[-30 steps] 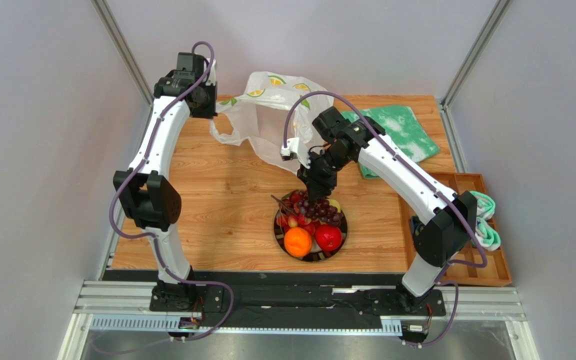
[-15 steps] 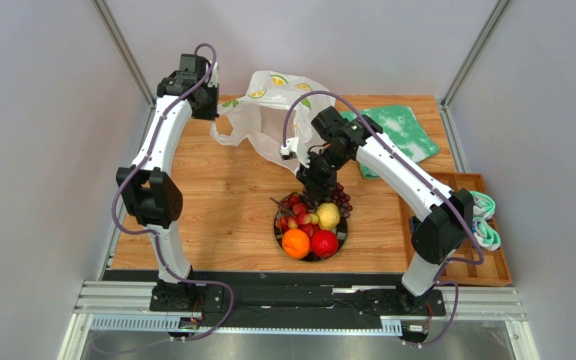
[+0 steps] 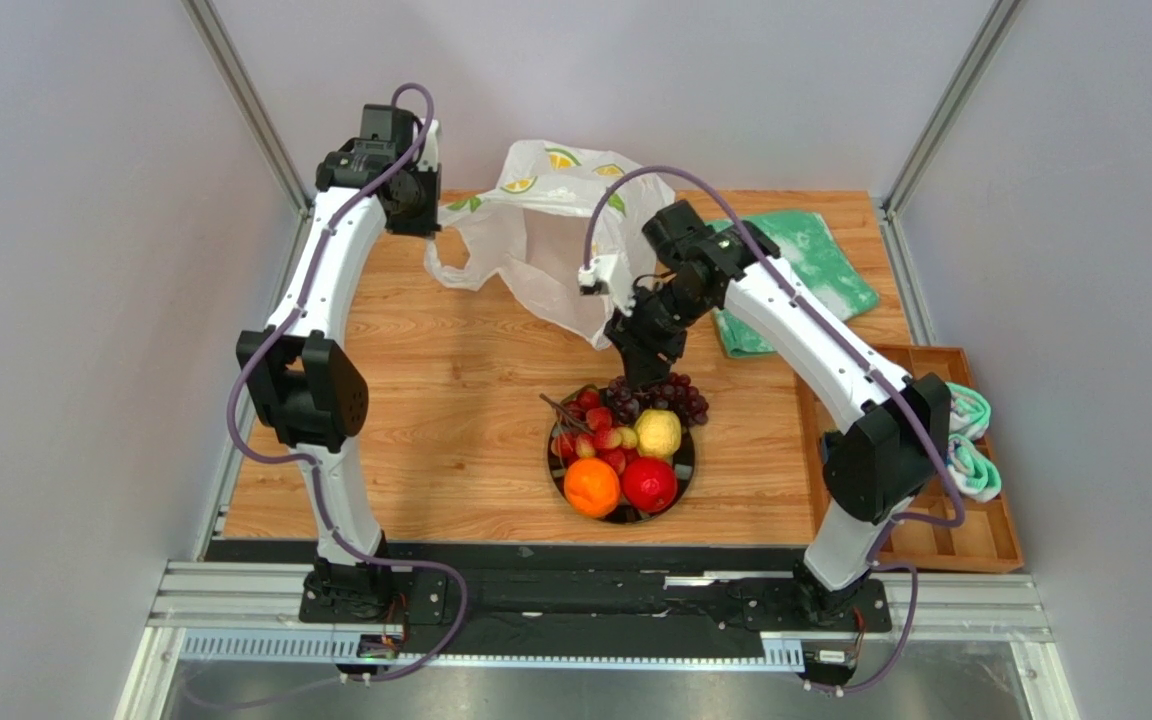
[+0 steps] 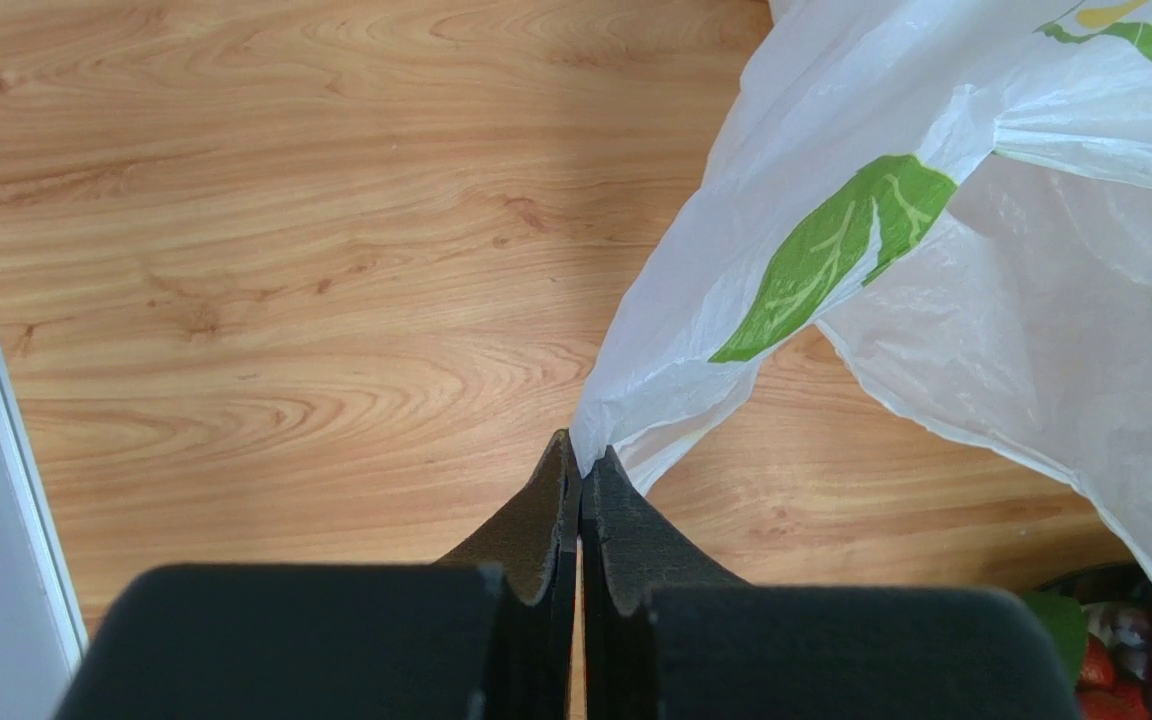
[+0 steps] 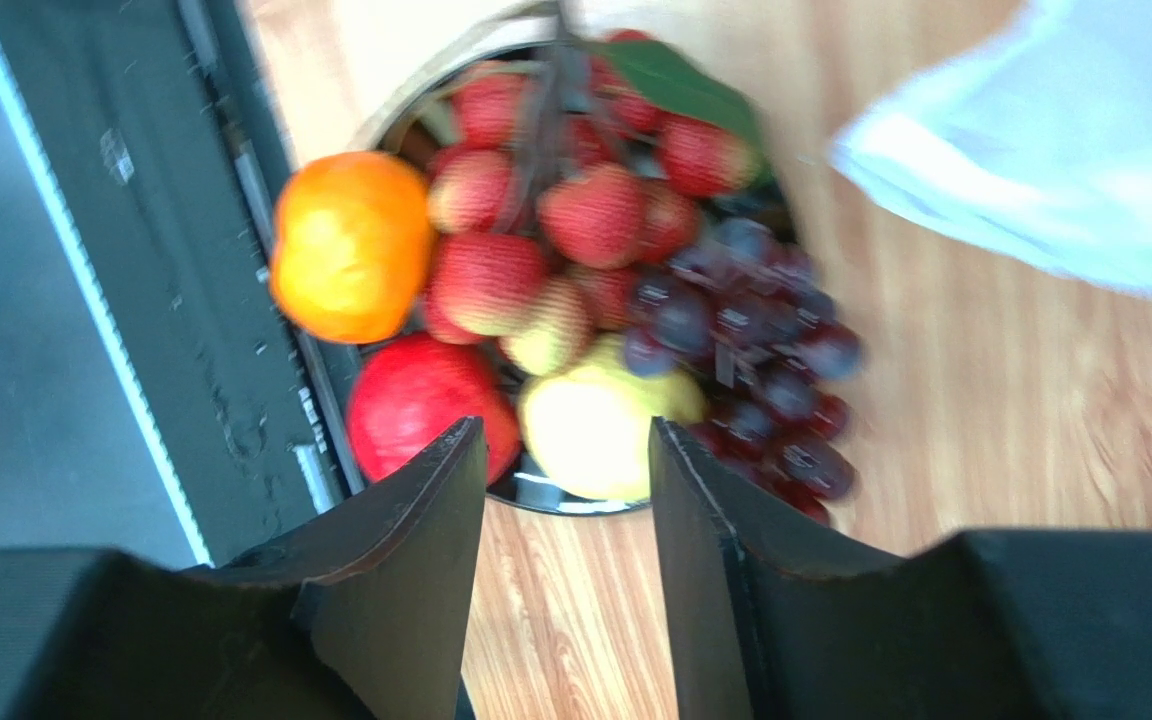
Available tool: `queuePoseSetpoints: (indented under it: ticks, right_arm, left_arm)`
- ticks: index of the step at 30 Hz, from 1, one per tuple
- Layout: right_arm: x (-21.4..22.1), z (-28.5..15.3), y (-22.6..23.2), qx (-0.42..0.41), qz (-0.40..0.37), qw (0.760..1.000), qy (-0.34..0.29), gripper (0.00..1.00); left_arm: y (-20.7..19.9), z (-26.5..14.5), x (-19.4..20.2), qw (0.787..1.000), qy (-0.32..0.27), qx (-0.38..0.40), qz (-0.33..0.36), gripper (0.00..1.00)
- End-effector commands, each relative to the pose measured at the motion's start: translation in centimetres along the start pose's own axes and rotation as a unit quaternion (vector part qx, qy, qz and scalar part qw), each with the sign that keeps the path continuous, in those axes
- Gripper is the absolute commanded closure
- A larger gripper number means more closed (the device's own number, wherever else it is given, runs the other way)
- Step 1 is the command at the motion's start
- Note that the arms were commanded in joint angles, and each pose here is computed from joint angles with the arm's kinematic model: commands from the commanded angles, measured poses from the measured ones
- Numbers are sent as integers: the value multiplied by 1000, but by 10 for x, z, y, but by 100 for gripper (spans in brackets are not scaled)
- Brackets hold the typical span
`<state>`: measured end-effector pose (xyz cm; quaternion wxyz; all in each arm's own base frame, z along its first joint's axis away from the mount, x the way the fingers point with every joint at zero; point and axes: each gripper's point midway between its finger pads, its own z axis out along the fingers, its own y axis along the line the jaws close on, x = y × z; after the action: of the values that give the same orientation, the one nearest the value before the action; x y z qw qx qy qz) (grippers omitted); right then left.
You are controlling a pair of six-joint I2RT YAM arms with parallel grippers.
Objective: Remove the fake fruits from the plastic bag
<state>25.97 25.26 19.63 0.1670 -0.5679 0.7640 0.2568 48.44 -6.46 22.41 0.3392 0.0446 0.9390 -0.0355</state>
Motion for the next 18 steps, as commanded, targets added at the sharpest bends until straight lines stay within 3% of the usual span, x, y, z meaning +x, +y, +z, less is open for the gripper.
queuePoseSetpoints:
  ticks: [1,5,9,13,18]
  right_arm:
    - [16,-24,-65,72,106,991,-35,49]
    - [60,-20,-85,-4,171,985,-30,43]
    - [94,-25,-88,-86,235,967,-40,29]
    - [105,-20,-87,-145,253,955,-60,23]
    - [112,-5,-86,-177,261,946,-72,21]
  left_arm:
    - [-5,-11,-20,999,-30,14,8,100]
    - [-6,-9,-17,1000,-25,17,9,100]
    - [-7,-8,-15,999,-22,20,12,100]
    - [-8,-9,-14,999,-20,26,17,100]
    - [-8,-9,-10,999,-16,26,22,100]
